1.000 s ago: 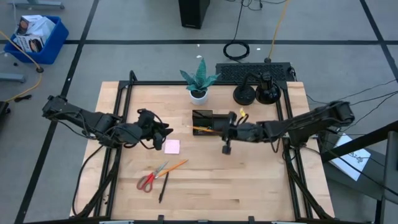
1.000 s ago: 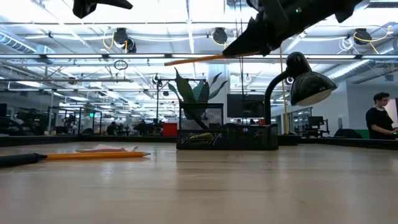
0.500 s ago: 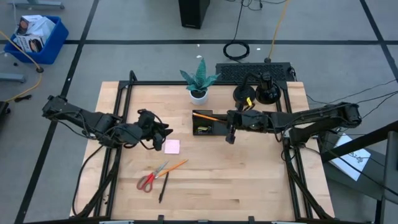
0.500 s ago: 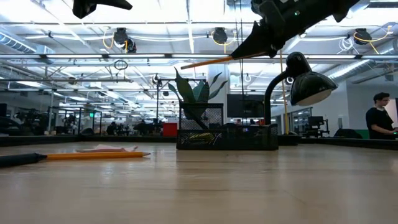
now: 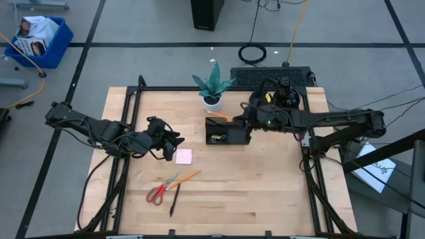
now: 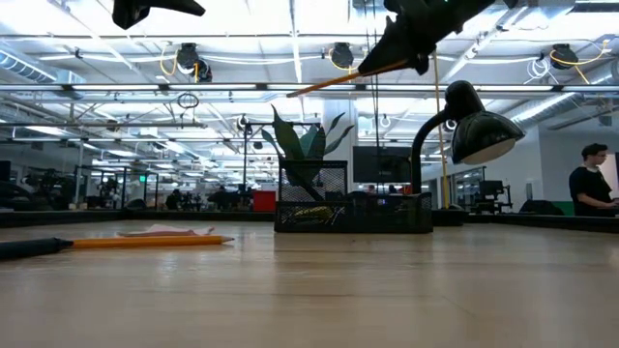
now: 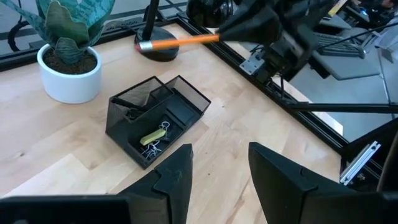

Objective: Pick and place office supplies into organizer
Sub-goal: Put the orange pencil into the black desk organizer

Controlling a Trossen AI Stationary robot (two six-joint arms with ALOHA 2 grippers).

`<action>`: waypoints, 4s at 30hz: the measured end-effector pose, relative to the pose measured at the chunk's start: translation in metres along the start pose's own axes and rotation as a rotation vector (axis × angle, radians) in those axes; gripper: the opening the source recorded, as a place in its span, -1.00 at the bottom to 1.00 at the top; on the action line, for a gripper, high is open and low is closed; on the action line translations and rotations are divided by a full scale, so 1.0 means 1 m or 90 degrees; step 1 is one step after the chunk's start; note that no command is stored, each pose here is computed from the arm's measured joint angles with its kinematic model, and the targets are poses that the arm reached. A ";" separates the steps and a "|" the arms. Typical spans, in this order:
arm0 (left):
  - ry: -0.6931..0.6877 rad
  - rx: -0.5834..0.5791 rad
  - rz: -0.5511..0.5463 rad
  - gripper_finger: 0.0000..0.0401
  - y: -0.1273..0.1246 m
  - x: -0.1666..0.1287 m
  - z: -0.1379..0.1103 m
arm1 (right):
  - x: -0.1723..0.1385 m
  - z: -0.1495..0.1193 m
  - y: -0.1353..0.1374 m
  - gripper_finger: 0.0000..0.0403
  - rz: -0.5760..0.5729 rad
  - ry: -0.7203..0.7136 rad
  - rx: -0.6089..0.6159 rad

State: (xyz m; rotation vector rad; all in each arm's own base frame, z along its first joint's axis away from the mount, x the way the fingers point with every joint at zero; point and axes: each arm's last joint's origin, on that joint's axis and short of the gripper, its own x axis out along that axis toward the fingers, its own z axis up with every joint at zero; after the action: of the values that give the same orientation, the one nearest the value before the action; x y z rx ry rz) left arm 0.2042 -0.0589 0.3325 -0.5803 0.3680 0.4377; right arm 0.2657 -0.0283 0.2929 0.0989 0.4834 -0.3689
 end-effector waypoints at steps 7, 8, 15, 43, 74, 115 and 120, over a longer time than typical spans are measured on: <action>0.005 0.005 0.006 -0.20 0.001 0.000 -0.001 | -0.003 0.010 -0.011 -0.91 -0.007 0.067 0.014; 0.006 0.006 0.006 -0.20 0.001 0.000 -0.001 | -0.003 0.013 -0.012 -0.91 0.001 0.064 0.018; 0.006 0.010 0.007 -0.20 0.001 0.000 -0.001 | 0.009 0.020 -0.014 -0.91 0.034 0.100 0.061; 0.009 0.020 0.009 -0.20 0.002 0.000 -0.001 | 0.032 0.078 -0.045 -0.91 0.055 0.333 0.026; 0.032 0.037 0.018 -0.20 0.002 -0.003 -0.008 | 0.055 0.081 -0.043 -0.91 0.086 0.445 -0.089; 0.024 0.091 0.041 -0.20 0.003 0.003 -0.008 | 0.056 0.082 -0.043 -0.91 0.083 0.437 -0.081; 0.050 -0.008 0.084 -0.17 0.013 0.025 -0.003 | 0.056 0.083 -0.040 -0.91 0.072 0.432 -0.043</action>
State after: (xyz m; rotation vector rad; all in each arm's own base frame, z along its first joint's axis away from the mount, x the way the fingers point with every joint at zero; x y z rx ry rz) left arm 0.2180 -0.0433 0.3132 -0.5895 0.4806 0.5446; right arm 0.3331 -0.0979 0.3392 0.1863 1.1545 -0.1992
